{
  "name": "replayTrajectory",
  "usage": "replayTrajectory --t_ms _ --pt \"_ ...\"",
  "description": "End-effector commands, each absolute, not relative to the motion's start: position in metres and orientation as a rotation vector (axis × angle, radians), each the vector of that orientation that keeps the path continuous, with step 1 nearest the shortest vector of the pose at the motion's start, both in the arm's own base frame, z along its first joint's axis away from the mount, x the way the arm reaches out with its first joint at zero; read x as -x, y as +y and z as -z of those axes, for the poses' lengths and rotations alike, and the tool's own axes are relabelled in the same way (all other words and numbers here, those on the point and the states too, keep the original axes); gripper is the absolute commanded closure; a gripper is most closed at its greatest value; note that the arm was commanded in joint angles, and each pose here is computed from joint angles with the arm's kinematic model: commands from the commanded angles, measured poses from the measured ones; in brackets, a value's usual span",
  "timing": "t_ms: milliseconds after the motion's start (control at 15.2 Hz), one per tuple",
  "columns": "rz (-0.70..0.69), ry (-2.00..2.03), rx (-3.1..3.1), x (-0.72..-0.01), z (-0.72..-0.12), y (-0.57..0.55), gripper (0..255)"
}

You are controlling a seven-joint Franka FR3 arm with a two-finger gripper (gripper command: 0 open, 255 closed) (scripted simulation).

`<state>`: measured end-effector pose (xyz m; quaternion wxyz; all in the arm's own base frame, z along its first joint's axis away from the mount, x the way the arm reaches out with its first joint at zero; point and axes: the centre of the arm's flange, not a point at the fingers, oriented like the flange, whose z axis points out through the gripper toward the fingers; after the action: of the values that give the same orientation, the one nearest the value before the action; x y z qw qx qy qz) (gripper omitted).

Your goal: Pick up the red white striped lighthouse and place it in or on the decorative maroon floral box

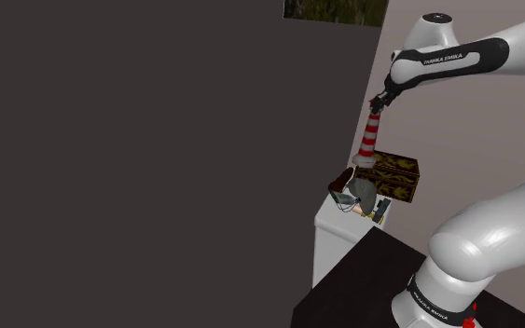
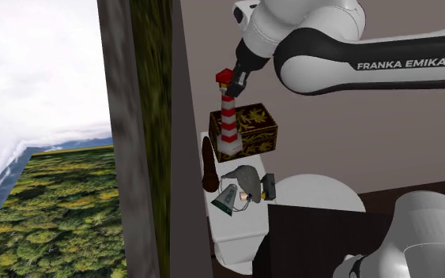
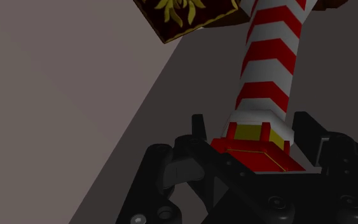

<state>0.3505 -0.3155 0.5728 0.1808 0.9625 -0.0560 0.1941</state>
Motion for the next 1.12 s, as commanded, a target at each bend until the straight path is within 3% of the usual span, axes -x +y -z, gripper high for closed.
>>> replayTrajectory --t_ms 0,396,1056 --pt "-0.549 -0.158 -2.719 -0.351 -0.584 -0.314 255" --pt "-0.549 -0.158 -2.719 -0.351 -0.615 -0.314 255" --pt "-0.549 -0.158 -2.719 -0.316 -0.677 -0.426 255"
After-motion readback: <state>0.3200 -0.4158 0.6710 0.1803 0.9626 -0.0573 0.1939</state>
